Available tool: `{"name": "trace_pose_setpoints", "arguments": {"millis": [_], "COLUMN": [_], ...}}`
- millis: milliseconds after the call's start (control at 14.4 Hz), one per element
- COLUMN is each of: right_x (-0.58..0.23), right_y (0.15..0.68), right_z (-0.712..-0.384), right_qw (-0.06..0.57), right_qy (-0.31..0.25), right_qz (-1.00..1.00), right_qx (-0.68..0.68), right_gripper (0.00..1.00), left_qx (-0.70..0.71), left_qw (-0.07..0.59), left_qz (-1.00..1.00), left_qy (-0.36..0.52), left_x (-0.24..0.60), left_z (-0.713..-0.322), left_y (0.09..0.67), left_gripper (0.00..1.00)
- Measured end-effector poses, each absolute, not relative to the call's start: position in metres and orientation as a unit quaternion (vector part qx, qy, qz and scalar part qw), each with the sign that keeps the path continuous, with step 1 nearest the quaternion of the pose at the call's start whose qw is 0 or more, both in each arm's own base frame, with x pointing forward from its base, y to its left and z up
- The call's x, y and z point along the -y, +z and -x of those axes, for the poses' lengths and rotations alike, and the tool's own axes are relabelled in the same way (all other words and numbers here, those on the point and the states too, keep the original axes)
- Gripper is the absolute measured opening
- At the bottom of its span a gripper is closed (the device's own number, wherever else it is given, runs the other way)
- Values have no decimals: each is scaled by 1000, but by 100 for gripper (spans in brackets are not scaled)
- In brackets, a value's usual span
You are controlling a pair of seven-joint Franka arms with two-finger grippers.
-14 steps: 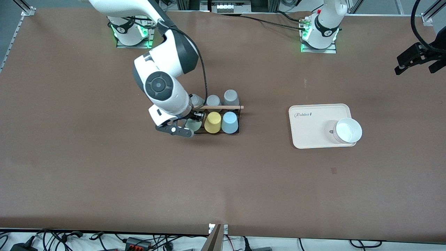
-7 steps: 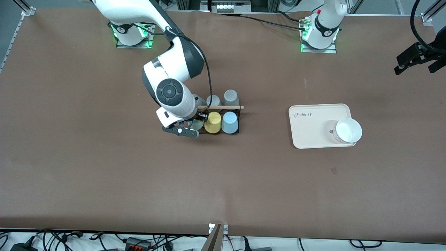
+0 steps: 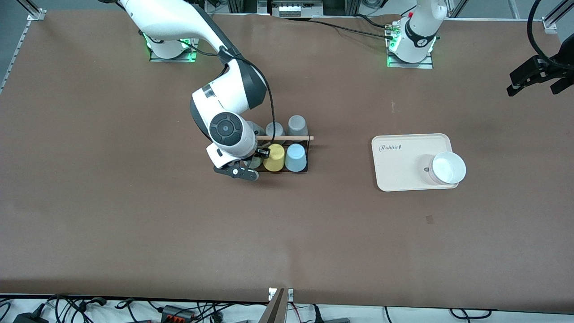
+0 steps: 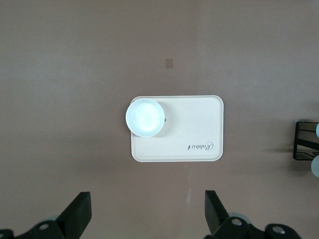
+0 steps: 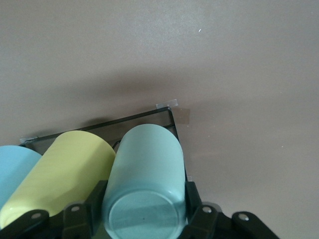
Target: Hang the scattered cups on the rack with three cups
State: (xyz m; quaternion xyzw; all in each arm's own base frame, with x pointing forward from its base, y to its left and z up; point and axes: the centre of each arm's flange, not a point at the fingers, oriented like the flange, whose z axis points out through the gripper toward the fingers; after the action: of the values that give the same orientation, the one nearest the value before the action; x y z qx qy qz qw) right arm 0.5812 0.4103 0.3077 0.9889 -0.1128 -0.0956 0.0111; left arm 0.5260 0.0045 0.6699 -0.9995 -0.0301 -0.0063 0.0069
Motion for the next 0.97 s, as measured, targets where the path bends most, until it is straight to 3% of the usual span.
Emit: {"name": "trace_pose_setpoints", "arguments": {"millis": [139,346,693,970], "right_x": [-411,-411,-384,-311], "right_y": [306,320,376,450], "right_z": [-581,-589,-623,-654], "right_qw": [11,1,-18,-39], "right_qy": [-95,-81,-48,-22], "right_qz": [-989,-990,-989,-983], "right_qx": [113,116,140,179], "right_gripper": [71,99,100,100], "left_qx": [30,30,30,30], "left_qw": [7,7,7,7], "left_qz": [1000,1000,1000,1000], "left_qy": [-6,-5,-4,-4], "left_x": [-5,-5,-5,-5], "left_z": [-526,-526,-526,-526], "left_y": [670,670,669,669], "left_gripper": [100,100,100,100]}}
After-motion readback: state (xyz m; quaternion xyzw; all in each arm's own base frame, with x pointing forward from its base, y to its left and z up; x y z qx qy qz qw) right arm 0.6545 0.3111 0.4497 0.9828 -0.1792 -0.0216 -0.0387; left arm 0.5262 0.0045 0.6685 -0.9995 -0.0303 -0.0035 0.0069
